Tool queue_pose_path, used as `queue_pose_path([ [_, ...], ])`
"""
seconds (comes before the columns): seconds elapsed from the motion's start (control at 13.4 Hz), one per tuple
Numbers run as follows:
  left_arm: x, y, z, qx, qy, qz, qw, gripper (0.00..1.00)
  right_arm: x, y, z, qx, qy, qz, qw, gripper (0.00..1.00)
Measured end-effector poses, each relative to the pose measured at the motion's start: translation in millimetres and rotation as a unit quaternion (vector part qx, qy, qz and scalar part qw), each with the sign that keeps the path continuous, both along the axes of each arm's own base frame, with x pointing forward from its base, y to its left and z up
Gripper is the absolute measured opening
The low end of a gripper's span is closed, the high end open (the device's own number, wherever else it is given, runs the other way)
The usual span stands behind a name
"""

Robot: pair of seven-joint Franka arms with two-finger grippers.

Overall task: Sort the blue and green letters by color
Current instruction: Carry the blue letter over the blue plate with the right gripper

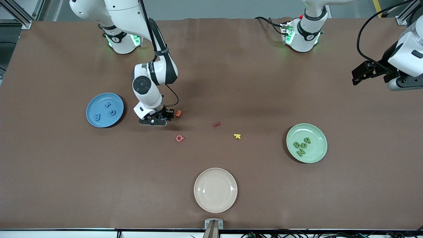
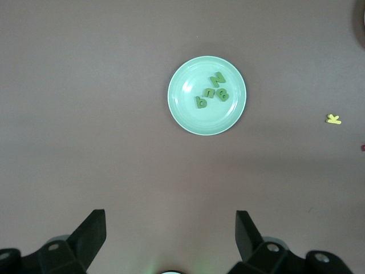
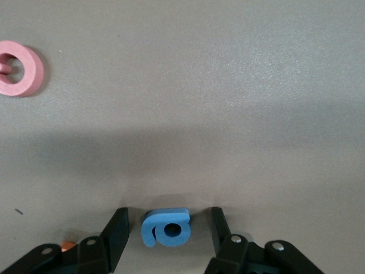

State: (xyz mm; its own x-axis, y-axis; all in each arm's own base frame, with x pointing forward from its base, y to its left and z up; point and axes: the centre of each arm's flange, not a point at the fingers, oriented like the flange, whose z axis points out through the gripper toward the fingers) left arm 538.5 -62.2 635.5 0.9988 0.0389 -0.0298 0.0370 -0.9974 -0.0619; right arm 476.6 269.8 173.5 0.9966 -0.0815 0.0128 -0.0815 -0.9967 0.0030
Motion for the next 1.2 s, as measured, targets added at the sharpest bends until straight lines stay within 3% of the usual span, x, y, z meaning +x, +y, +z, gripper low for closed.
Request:
queue_pose_path([
  [0.07, 0, -1, 0, 0.0, 0.0, -0.001, 1.0, 1.0, 1, 2, 2, 0.002, -0.002, 0.0, 1.0, 0.55],
  [0.22, 0, -3, 0, -0.004, 0.0, 0.0, 1.0, 1.0, 2, 3, 3, 0.003, -0.003, 0.001, 1.0, 0.46],
  [0.3, 0, -4, 0, -0.004, -0.001, 0.004, 1.0, 1.0, 3, 4, 4, 0.004, -0.003, 0.001, 1.0, 0.36],
  [0.75, -1, -9, -2, -0.004, 0.001, 0.01, 1.0, 1.0, 6, -3, 4, 0.002, -0.001, 0.002, 1.0, 0.37],
  [0.97, 0, -9, -2, -0.004, -0.002, 0.01, 1.0, 1.0, 25, -49, 6, 0.005, 0.034, 0.042, 0.999, 0.37],
  [1.2, 0, -9, -1, -0.004, -0.002, 0.01, 1.0, 1.0, 42, -109, 21, 0.02, 0.041, 0.082, 0.996, 0.37],
])
